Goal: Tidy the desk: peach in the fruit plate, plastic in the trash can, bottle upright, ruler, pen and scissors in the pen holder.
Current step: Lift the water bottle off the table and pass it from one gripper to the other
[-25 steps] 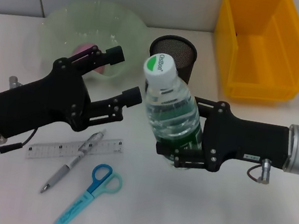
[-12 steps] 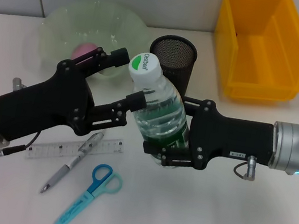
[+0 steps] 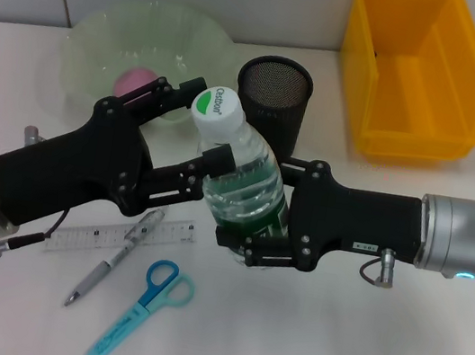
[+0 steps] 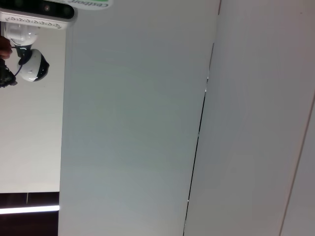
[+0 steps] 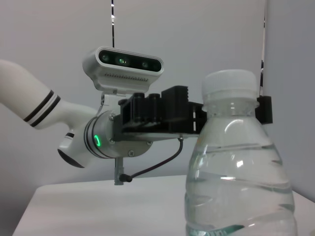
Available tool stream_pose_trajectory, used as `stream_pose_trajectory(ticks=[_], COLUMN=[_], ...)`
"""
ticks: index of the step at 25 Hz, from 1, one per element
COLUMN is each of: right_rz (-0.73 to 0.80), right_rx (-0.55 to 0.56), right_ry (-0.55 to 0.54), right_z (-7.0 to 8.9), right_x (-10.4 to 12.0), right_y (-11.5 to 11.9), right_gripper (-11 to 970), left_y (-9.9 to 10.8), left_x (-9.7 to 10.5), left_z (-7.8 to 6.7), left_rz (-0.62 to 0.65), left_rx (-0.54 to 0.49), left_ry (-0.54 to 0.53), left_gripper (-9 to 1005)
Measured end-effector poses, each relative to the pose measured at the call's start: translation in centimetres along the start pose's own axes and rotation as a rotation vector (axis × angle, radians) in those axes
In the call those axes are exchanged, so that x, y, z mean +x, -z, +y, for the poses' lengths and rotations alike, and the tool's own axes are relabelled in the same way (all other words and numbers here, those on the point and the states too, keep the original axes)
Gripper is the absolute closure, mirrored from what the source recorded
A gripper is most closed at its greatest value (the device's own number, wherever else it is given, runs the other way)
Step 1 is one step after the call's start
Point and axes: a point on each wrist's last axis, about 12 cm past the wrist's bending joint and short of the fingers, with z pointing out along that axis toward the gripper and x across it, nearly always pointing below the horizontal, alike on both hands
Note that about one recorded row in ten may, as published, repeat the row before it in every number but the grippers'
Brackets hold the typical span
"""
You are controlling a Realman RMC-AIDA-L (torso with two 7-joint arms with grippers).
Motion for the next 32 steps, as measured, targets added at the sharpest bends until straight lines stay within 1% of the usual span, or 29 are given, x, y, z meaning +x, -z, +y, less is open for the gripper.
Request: stream_pose_trajectory(ticks=[15, 32], right_rz=[-0.009, -0.018], right_rx=[-0.017, -0.028], right_ry=[0.0, 0.001], right_z=[0.0, 0.1], right_x=[0.0, -0.1], right_y=[-1.0, -1.1], right_gripper=[145, 140], left_y=[-0.3, -0.6], left_x=[0.0, 0.0], left_z=[-0.1, 0.0], left_rz=[-0.005, -0.002], left_rx=[0.018, 0.026], left_ry=[0.017, 0.036], left_gripper=[234, 241])
